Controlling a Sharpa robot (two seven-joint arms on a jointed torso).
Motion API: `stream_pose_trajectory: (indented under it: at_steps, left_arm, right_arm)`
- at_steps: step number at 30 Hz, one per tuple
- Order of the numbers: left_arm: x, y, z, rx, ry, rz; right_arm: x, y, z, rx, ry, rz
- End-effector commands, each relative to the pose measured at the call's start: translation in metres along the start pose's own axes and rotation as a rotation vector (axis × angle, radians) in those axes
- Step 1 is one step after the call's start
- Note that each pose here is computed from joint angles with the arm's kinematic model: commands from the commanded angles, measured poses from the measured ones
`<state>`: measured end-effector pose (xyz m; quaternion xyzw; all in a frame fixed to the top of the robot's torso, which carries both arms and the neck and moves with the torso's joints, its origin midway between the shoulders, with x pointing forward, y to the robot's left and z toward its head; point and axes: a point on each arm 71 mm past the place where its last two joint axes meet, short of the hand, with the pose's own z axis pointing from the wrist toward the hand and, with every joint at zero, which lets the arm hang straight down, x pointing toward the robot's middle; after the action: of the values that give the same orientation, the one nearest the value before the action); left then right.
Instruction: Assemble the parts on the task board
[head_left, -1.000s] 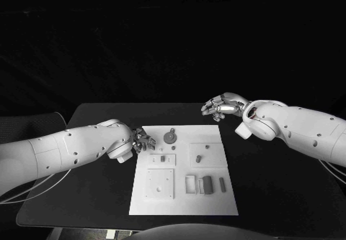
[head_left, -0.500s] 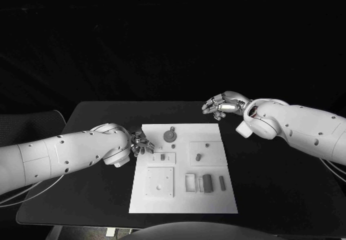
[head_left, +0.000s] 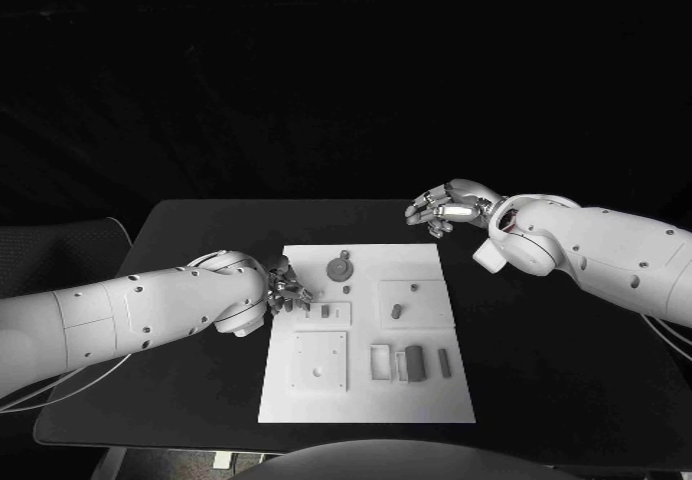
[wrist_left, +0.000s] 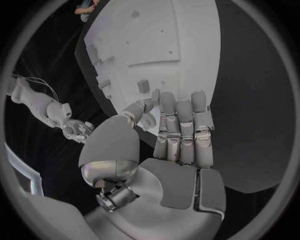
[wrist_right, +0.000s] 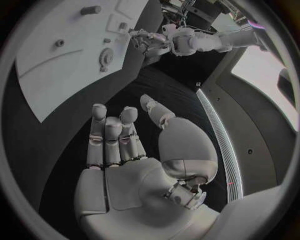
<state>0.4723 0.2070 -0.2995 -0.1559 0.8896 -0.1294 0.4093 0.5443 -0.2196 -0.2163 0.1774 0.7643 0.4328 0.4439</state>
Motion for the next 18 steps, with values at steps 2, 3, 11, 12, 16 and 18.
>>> stream_pose_trajectory:
  at_steps: [2, 3, 11, 12, 16, 18]
  left_arm:
    - [0.0029, -0.0022, 0.0007, 0.003, 0.011, 0.021]
    - [0.0033, -0.0021, 0.0008, 0.003, 0.013, 0.022]
    - [0.0031, -0.0008, 0.0020, -0.004, 0.013, 0.024]
    - [0.0031, -0.0007, 0.0022, -0.005, 0.012, 0.024]
    - [0.0034, 0.0000, 0.0029, -0.008, 0.016, 0.029]
    - [0.0039, 0.0009, 0.0033, -0.012, 0.018, 0.029]
  right_arm:
    - [0.0015, 0.0007, 0.0000, -0.006, 0.012, 0.002]
    - [0.0016, 0.0007, 0.0000, -0.006, 0.012, 0.002]
    - [0.0016, 0.0006, -0.0001, -0.006, 0.013, 0.002]
    - [0.0016, 0.0006, -0.0001, -0.006, 0.013, 0.002]
    - [0.0016, 0.0004, -0.0001, -0.005, 0.014, 0.002]
    - [0.0015, 0.0004, -0.0002, -0.005, 0.014, 0.002]
